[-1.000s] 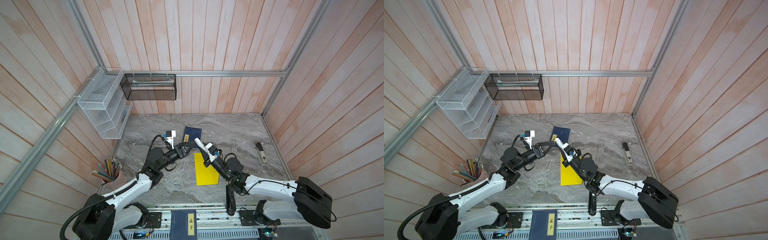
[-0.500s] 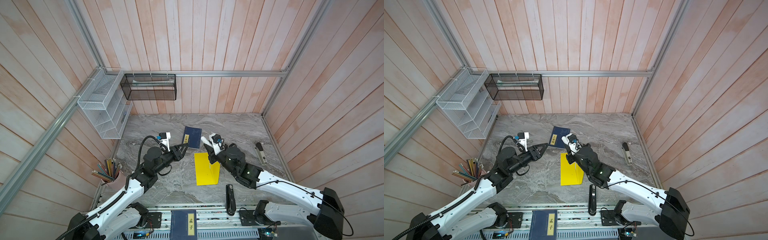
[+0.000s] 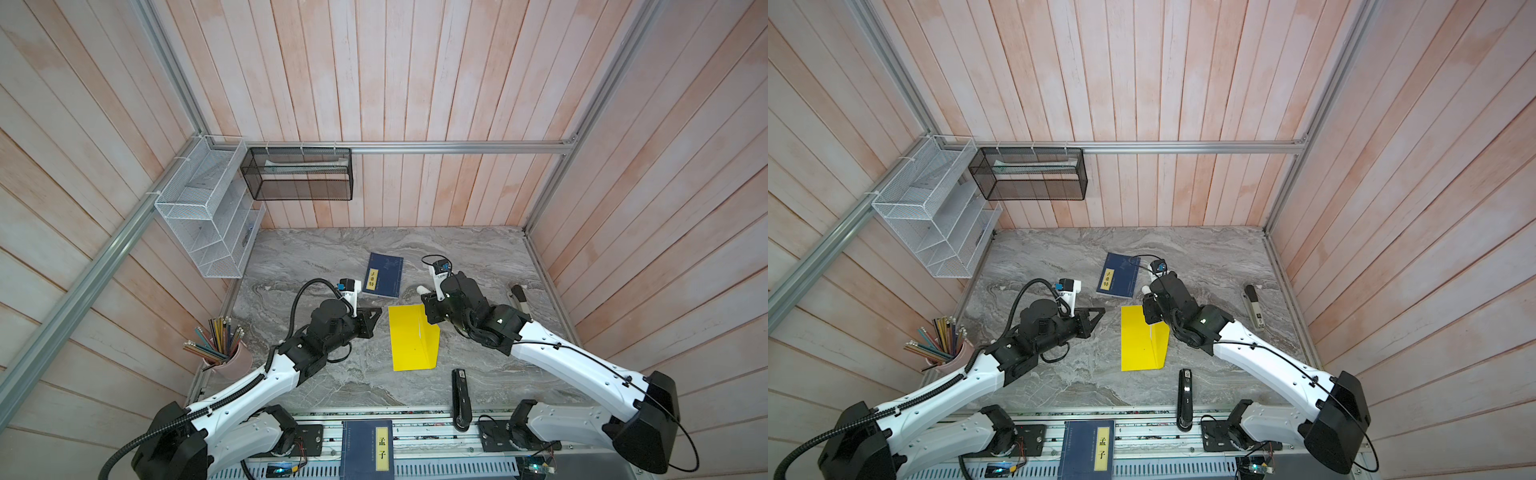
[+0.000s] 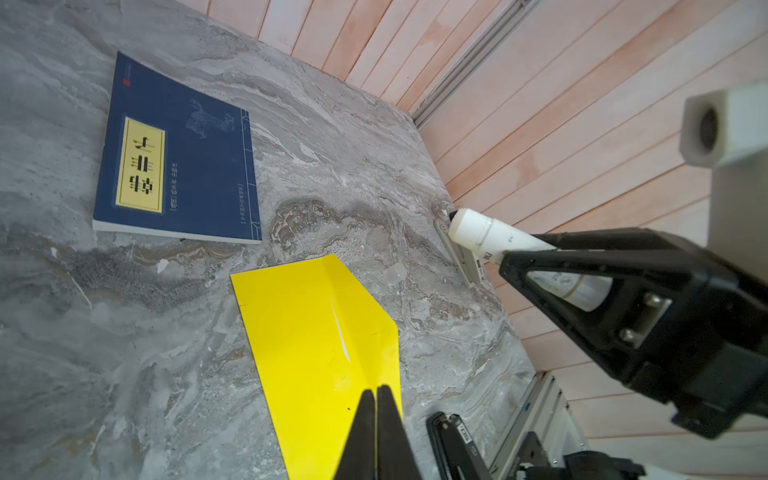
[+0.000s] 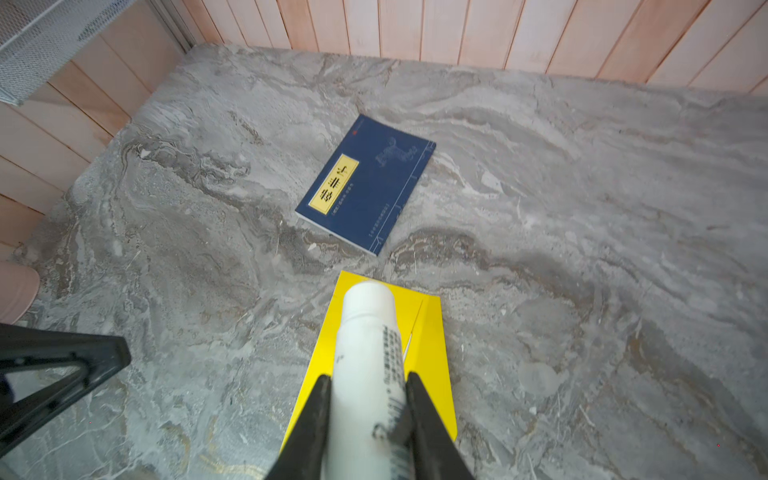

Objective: Place the letter into the envelope and seal it
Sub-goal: 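Carry the glue stick over the yellow envelope while the left gripper approaches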

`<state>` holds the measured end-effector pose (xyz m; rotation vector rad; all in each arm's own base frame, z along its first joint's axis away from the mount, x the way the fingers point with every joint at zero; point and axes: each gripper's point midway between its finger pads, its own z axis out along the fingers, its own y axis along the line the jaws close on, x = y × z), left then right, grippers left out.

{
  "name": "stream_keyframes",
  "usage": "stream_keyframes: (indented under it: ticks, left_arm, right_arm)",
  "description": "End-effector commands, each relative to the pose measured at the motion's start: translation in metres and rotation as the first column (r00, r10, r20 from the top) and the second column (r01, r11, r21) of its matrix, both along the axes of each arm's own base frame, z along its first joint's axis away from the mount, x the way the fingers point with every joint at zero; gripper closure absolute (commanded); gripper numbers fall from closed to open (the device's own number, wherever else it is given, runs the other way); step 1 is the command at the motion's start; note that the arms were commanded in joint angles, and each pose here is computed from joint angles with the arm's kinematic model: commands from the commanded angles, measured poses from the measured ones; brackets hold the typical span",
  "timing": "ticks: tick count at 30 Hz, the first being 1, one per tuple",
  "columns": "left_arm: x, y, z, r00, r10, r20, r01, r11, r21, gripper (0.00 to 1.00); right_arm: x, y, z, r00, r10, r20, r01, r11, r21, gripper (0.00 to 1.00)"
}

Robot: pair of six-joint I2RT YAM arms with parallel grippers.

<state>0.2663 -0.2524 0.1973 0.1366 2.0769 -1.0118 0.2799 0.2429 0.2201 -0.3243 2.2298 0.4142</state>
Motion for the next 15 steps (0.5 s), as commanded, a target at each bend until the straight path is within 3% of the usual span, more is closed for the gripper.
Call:
stream_keyframes:
  ticks: [1,8,15]
  left_arm:
    - [0.002,-0.005,-0.007,1.0,-0.016,0.017,0.015,1.0,0.018,1.0]
    - [0.002,-0.016,-0.033,0.999,-0.036,-0.022,0.038,0.997,0.071,1.0]
    - [0.005,-0.044,-0.077,0.992,-0.058,-0.112,0.079,0.977,0.196,1.0]
  right_arm:
    - [-0.009,-0.008,-0.013,0.991,-0.043,-0.125,0.047,0.998,0.032,1.0]
    - [-0.015,-0.014,-0.034,0.956,-0.083,-0.283,0.095,0.995,0.03,1.0]
    - [-0.025,-0.002,-0.049,0.903,-0.059,-0.426,0.079,0.996,0.03,1.0]
